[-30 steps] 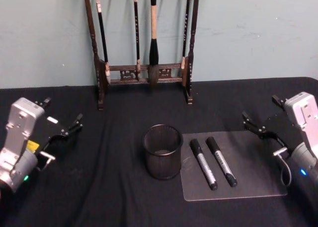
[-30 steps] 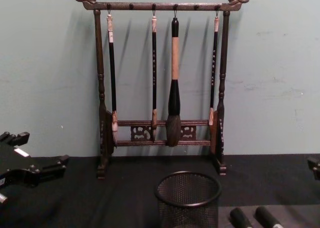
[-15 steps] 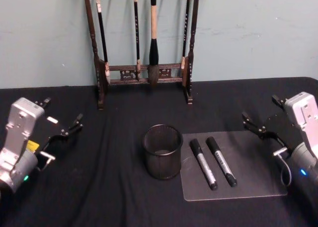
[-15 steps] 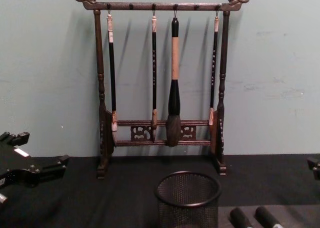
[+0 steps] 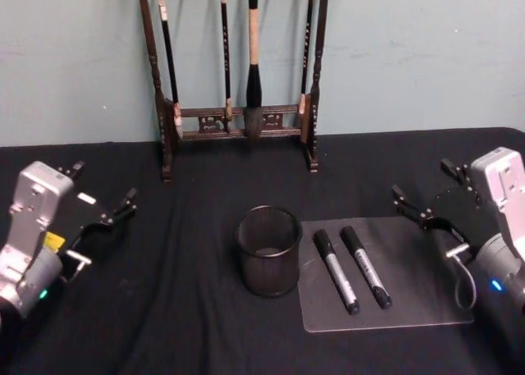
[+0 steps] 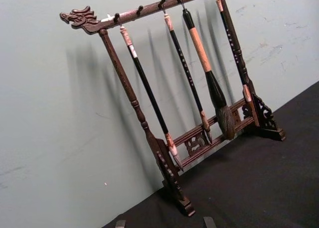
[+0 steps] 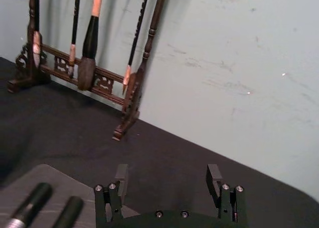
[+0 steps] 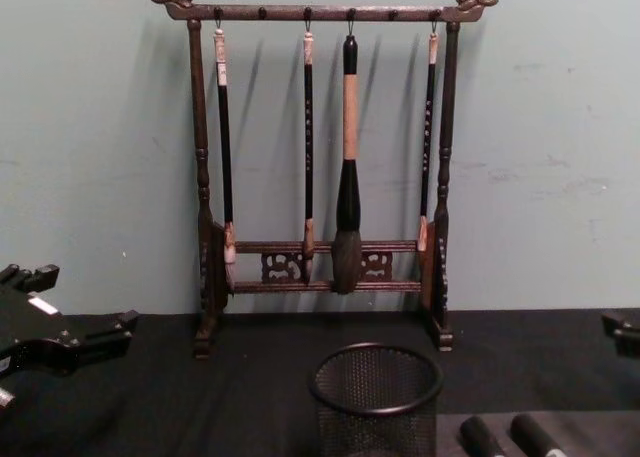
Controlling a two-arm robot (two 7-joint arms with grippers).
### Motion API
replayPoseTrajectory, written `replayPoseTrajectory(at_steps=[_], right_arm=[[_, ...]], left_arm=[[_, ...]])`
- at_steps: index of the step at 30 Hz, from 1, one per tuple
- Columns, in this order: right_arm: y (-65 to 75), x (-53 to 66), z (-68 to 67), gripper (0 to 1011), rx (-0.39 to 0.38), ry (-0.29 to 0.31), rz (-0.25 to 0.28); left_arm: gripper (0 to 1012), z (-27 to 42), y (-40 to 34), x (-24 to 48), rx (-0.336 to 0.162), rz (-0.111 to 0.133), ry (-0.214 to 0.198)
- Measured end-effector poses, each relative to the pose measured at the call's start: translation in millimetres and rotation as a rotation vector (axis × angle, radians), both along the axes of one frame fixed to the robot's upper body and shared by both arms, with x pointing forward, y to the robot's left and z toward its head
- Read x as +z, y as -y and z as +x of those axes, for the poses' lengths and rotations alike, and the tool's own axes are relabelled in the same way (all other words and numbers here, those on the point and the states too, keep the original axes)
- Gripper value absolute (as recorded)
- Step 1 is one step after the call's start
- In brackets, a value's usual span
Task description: Pick up the water-based marker from the table and place it into the pen holder.
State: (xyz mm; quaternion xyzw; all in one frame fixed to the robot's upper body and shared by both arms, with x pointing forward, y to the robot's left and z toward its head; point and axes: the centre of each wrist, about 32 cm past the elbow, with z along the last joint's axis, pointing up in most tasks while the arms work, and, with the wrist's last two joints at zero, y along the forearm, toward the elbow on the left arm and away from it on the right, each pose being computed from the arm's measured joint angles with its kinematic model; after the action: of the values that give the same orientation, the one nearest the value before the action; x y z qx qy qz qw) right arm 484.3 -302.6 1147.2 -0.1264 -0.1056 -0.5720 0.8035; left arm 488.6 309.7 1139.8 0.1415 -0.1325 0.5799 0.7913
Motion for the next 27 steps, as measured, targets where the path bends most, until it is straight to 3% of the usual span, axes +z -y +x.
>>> replayPoseTrajectory(at_steps=[6, 11, 27], right_arm=[[-6.6, 8.0, -1.9, 1002, 0.017, -0.08, 0.094], [-9.2, 13.3, -2.8, 1002, 0.028, -0.152, 0.142], [-18.8, 11.4, -3.6, 1002, 0.102, -0.319, 0.133]], left_arm=[[1009, 0.0, 0.0, 0.0, 0.0, 0.0, 0.0], [1009, 0.0, 0.0, 0.0, 0.0, 0.0, 0.0], [1009, 0.0, 0.0, 0.0, 0.0, 0.0, 0.0]])
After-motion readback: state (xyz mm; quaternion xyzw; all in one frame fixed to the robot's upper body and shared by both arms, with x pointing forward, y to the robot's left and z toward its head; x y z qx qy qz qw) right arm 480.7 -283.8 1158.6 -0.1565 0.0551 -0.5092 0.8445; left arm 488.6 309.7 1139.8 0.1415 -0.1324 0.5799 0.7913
